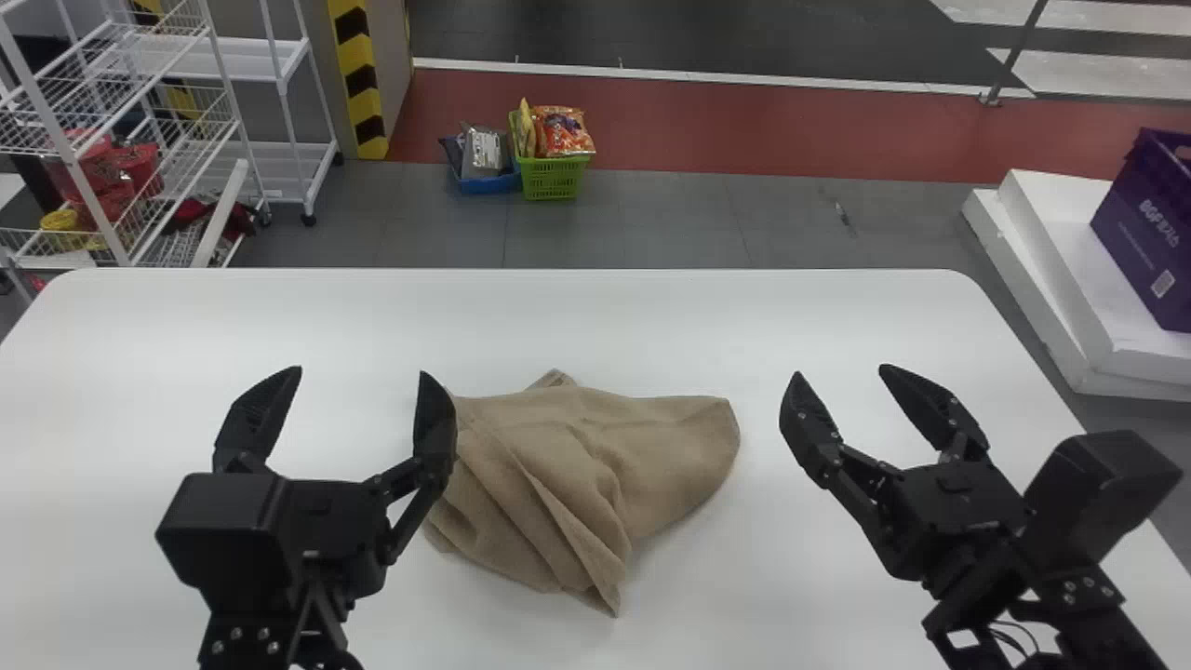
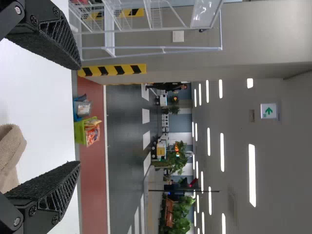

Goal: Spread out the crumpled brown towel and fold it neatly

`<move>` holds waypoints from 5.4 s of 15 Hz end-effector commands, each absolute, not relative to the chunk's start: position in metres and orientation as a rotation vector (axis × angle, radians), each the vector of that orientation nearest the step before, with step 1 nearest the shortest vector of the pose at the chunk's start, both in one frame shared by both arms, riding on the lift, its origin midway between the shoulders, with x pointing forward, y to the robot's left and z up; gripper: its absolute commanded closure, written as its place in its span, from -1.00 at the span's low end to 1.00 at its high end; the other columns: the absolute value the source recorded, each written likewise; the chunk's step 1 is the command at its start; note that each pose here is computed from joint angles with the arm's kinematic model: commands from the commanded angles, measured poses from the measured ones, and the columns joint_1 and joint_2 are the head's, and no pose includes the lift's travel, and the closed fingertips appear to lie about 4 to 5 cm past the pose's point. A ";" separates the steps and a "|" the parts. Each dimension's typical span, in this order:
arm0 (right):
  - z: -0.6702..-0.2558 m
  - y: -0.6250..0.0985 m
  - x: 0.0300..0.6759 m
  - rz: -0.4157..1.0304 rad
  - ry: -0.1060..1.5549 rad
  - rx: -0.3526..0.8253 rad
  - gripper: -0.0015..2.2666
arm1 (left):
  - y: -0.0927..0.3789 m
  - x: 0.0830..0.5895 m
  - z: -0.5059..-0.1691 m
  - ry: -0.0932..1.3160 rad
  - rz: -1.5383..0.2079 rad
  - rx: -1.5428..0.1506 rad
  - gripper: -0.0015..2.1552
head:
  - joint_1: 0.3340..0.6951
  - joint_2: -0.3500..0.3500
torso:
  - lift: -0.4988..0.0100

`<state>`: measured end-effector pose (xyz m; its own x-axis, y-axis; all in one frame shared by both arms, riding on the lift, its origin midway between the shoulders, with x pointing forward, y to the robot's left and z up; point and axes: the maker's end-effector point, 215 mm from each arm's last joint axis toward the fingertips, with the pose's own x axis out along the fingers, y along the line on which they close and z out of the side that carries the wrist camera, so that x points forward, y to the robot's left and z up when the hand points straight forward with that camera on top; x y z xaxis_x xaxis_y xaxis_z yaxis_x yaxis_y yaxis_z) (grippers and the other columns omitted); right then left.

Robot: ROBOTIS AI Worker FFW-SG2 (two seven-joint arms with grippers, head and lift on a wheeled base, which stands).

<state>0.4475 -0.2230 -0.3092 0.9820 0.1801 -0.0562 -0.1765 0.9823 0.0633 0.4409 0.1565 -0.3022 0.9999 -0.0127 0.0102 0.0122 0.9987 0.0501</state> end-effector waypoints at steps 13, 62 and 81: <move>-0.326 -0.189 0.428 0.338 0.143 0.088 -0.76 | 0.160 0.443 -0.310 0.012 -0.020 0.064 -0.87 | 1.00 -0.20 | 0.46; -0.275 -0.270 0.533 0.162 0.487 0.054 0.87 | 0.224 0.446 -0.333 0.065 0.054 0.073 -0.87 | 1.00 0.05 | 0.47; -0.355 -0.318 0.472 0.029 0.385 -0.430 -0.83 | 0.218 0.444 -0.345 0.087 0.044 0.081 -0.87 | 1.00 -0.35 | 0.47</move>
<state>0.4697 -0.3214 -0.3506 0.9164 -0.0660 -0.3948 -0.0922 0.9250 -0.3686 0.4442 0.2173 -0.3435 0.9955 0.0463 -0.0823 -0.0396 0.9959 0.0817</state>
